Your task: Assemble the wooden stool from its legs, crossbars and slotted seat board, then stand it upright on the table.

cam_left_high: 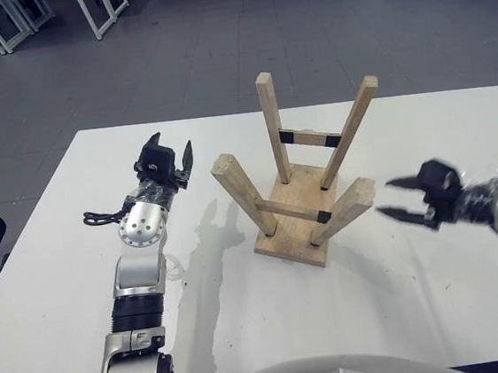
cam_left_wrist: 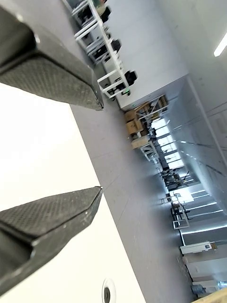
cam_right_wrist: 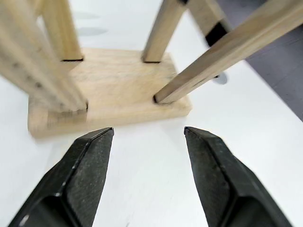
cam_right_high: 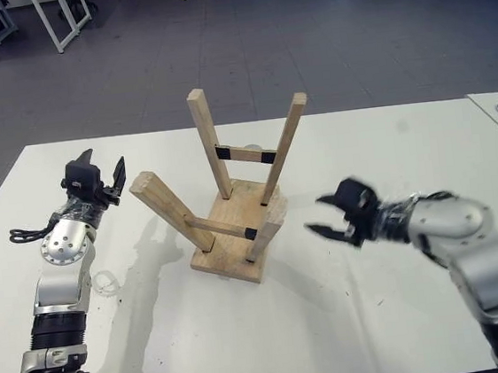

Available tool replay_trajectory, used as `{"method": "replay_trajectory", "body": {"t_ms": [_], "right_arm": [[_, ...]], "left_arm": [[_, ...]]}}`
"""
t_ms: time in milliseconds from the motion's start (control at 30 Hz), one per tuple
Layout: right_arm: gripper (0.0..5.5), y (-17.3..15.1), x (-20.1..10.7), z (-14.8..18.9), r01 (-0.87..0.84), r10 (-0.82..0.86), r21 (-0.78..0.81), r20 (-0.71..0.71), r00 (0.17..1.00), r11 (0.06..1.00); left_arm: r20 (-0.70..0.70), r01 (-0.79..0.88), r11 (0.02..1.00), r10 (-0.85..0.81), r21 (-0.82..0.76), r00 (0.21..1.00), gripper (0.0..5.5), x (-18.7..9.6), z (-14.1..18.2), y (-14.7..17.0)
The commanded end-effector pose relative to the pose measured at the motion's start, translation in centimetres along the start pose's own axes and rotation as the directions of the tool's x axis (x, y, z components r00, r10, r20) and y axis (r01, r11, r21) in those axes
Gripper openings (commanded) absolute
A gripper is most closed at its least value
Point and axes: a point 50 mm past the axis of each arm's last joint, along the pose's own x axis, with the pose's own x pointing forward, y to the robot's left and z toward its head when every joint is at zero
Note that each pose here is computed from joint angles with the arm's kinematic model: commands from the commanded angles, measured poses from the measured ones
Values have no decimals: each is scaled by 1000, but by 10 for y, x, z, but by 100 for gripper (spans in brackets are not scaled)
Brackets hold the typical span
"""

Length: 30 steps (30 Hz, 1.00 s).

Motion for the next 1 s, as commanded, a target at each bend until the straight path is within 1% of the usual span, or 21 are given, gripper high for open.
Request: {"method": "replay_trajectory", "body": {"t_ms": [33,100,200,233,267,333,400,467,533,567,633,700,733,867,967,1000], "right_arm": [[275,-8,-5,80,-28,-29,100,522,853,995],[275,2,-6,106,-103,17,97,644,764,990],[275,19,-16,147,-212,91,55,777,623,976],[275,23,-20,154,-239,99,58,798,594,969],[275,27,-21,156,-269,113,62,802,587,961],[275,39,-17,149,-319,148,80,763,629,944],[275,65,11,109,-389,242,145,576,781,910],[275,81,30,62,-400,300,238,365,881,885],[275,83,43,19,-364,324,269,184,928,891],[275,84,47,8,-361,333,267,147,932,894],[275,74,54,19,-360,316,232,204,926,904],[275,65,50,51,-376,302,176,340,891,910],[275,62,45,63,-379,300,149,383,874,913],[275,54,28,92,-346,278,69,460,843,936],[275,39,18,104,-236,159,84,522,838,968],[275,25,15,101,-140,51,133,524,850,981]], "left_arm": [[1,26,999,-26,-38,1000,298,4,3,-3],[-4,45,998,-46,-47,999,298,5,2,-7],[-15,66,997,-67,-50,998,298,6,-1,-10],[-19,69,996,-70,-49,997,298,6,-2,-10],[-25,74,996,-76,-48,997,298,6,-3,-10],[-33,80,996,-82,-46,996,298,5,-5,-9],[-37,90,995,-92,-46,995,298,6,-6,-10],[-41,92,995,-94,-46,995,298,6,-7,-10],[-45,90,995,-92,-49,995,298,7,-8,-11],[-48,88,995,-91,-50,995,298,8,-9,-12],[-52,80,995,-83,-56,995,298,7,-10,-11],[-61,72,995,-76,-63,995,298,5,-13,-11],[-65,70,995,-74,-67,995,298,4,-14,-11],[-91,92,992,-100,-91,991,298,1,-20,-15],[-139,157,980,-173,-124,975,298,-2,-27,-24],[-180,191,972,-214,-140,960,298,-6,-33,-30]]}}
